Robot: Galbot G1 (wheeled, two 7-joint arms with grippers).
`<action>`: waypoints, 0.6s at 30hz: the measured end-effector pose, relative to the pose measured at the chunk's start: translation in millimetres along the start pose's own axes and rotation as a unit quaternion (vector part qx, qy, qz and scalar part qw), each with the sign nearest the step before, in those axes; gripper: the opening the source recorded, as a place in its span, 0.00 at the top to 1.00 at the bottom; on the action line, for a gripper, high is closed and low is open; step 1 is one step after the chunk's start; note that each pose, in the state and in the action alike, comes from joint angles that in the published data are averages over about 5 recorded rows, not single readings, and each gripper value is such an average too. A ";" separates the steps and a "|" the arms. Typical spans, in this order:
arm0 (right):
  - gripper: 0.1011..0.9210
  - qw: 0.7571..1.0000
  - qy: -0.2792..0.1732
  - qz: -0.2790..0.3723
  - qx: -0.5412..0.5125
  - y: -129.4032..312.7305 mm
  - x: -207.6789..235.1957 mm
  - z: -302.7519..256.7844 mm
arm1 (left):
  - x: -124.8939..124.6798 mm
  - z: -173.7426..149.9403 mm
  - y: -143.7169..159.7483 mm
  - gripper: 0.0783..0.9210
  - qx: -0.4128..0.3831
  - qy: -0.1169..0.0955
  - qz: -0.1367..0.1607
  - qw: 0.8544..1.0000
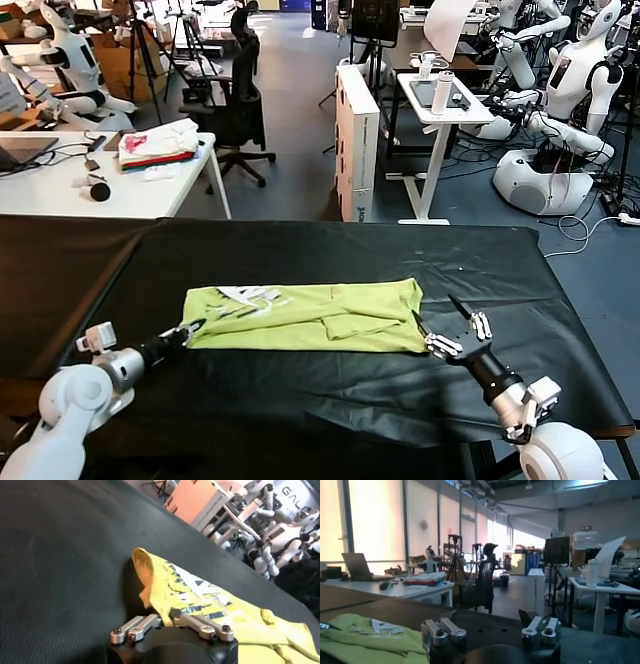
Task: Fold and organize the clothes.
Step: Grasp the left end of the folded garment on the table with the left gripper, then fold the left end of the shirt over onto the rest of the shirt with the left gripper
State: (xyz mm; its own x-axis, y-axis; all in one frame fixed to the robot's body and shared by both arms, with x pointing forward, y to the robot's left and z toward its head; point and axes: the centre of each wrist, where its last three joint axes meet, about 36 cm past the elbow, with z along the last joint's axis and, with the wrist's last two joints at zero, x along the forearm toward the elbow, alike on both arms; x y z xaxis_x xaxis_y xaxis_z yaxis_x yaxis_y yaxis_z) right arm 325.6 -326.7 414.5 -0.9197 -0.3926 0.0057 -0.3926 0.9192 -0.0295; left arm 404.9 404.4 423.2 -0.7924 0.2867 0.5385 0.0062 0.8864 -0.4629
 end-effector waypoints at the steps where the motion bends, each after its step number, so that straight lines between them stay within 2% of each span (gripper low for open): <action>1: 0.02 1.000 0.000 0.002 0.001 0.1 -0.6 0.8 | 2.8 -1.4 -0.8 0.88 -0.012 -0.003 -0.007 1.000; 6: 0.02 1.000 0.000 0.014 0.007 0.7 -4.1 4.8 | 22.0 -12.8 -4.7 0.88 -0.089 -0.028 -0.052 0.994; 12: 0.02 1.000 0.001 0.023 0.008 1.3 -7.9 7.2 | 51.5 -29.7 -8.8 0.88 -0.178 -0.063 -0.097 0.977; 15: 0.02 1.000 0.003 0.027 0.006 2.9 -8.4 6.9 | 61.3 -31.4 -17.7 0.88 -0.193 -0.070 -0.099 0.974; 18: 0.02 1.000 0.005 0.030 0.005 4.9 -6.8 5.5 | 65.0 -28.4 -35.2 0.88 -0.179 -0.069 -0.085 0.978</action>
State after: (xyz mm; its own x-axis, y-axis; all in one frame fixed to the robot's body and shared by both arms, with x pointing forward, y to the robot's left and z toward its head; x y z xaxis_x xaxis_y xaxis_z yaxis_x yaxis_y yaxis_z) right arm 330.0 -319.7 408.8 -0.9418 -0.3358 0.0136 -0.3361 0.9410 -0.0402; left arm 370.6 402.1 494.5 -0.8753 0.0935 0.4744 0.0605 0.9946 -0.0844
